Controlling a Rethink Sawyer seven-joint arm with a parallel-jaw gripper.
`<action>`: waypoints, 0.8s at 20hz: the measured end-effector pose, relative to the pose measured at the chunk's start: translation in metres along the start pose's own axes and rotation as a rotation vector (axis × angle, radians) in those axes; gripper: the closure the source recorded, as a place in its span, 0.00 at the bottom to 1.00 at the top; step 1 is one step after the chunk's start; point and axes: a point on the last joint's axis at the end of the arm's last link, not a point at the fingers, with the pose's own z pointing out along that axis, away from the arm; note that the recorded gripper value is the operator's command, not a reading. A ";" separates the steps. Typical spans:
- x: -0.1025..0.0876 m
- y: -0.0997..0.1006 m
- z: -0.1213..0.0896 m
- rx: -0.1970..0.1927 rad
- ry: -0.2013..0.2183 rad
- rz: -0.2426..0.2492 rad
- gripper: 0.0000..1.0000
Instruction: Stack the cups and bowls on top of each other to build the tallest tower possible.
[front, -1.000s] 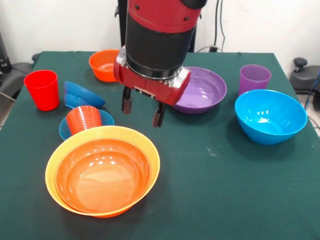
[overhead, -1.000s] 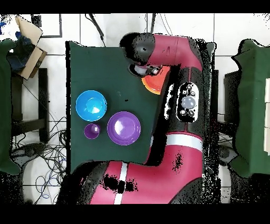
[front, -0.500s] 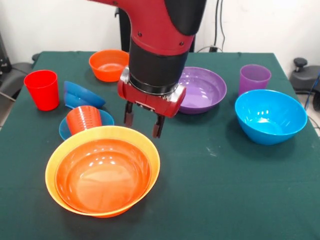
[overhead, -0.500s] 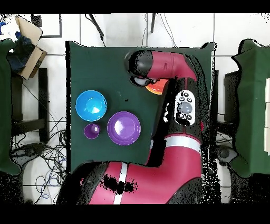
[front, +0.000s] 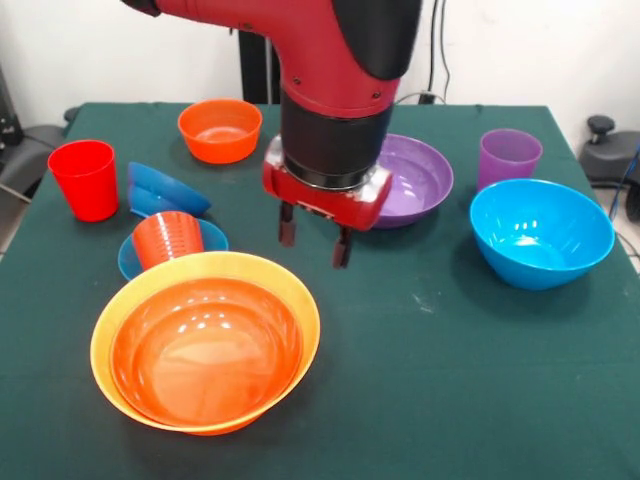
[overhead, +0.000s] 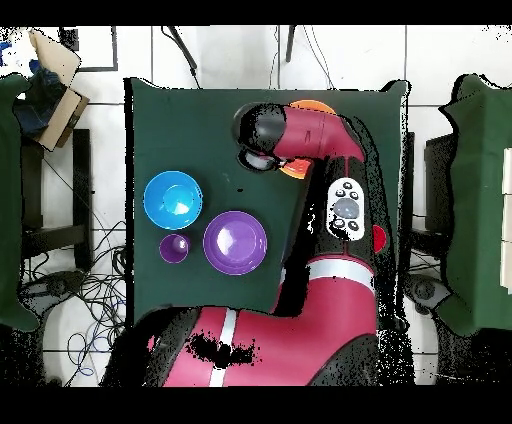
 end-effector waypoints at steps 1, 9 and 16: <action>0.001 0.004 -0.002 -0.008 0.002 0.004 0.00; 0.009 0.074 -0.022 -0.069 -0.010 0.063 0.00; 0.024 0.154 -0.033 -0.078 -0.011 0.181 0.00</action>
